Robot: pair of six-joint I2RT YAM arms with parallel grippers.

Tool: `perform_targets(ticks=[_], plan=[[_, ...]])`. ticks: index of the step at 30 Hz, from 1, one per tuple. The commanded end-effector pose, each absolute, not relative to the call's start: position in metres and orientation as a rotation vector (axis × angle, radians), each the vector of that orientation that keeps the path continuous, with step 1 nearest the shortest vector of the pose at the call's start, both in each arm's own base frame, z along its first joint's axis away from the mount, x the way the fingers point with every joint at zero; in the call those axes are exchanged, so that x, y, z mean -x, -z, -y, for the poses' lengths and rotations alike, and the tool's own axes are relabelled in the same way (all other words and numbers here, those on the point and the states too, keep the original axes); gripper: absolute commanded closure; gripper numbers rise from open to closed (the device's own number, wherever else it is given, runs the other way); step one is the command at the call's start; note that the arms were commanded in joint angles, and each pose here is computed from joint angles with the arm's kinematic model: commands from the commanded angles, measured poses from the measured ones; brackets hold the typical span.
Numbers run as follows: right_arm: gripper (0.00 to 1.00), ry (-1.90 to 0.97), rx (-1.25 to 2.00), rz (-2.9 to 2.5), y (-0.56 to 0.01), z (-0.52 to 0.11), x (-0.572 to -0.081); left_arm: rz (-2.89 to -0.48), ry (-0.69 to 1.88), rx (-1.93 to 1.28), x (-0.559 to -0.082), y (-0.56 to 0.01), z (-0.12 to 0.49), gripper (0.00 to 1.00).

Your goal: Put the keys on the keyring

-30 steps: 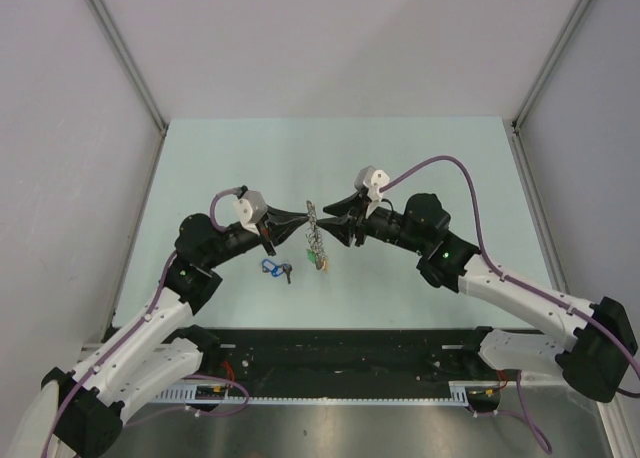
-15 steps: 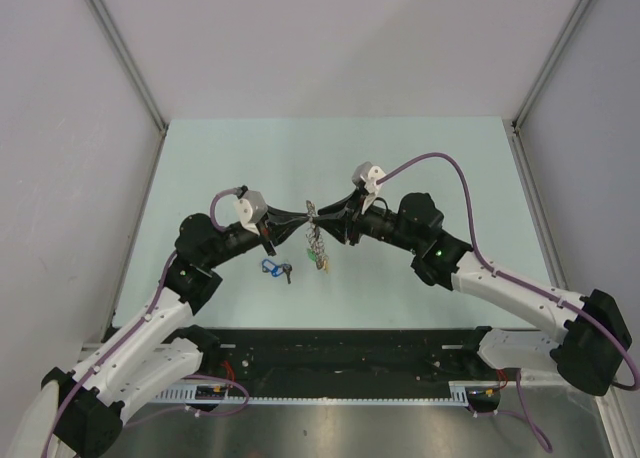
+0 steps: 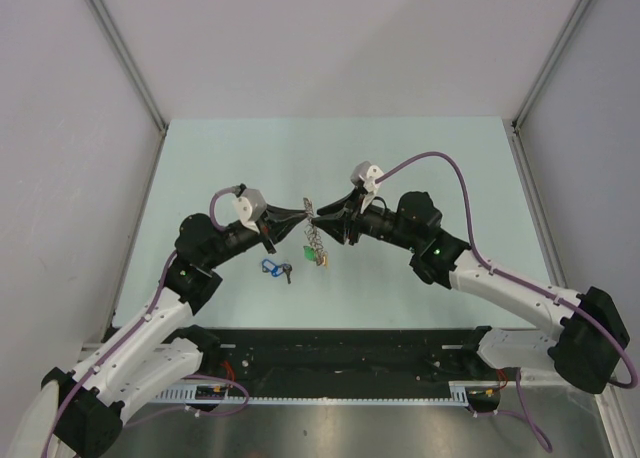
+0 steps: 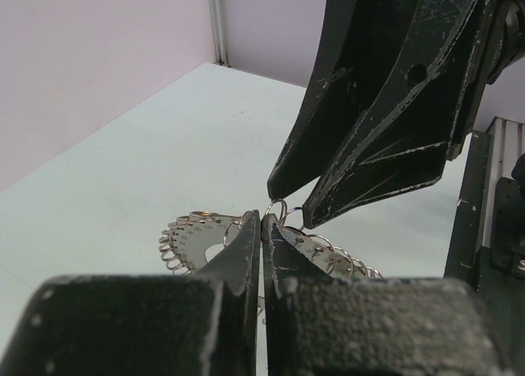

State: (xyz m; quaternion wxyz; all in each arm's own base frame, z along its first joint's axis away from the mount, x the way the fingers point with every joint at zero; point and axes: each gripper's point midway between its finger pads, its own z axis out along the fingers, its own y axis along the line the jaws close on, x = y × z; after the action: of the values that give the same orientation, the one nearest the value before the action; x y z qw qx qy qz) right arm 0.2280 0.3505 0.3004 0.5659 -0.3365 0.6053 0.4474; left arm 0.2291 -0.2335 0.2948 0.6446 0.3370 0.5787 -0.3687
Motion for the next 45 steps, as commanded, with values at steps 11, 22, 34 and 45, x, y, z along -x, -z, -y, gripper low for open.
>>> perform_targets(ticks=[11,22,34,45], plan=[[0.70,-1.076,0.797,-1.364,-0.313,-0.358,-0.232,-1.234,0.816,-0.734,-0.231,-0.323,0.229,1.00],[0.99,-1.079,0.815,-1.366,-0.309,-0.359,-0.231,-1.232,0.803,-0.705,-0.232,-0.326,0.226,0.99],[1.00,-0.961,0.954,-1.270,-0.330,-0.346,-0.219,-1.181,0.835,-0.772,-0.219,-0.333,0.230,0.84],[1.00,-0.844,1.165,-1.197,-0.330,-0.338,-0.198,-1.113,0.865,-1.060,-0.189,-0.326,0.242,0.51]])
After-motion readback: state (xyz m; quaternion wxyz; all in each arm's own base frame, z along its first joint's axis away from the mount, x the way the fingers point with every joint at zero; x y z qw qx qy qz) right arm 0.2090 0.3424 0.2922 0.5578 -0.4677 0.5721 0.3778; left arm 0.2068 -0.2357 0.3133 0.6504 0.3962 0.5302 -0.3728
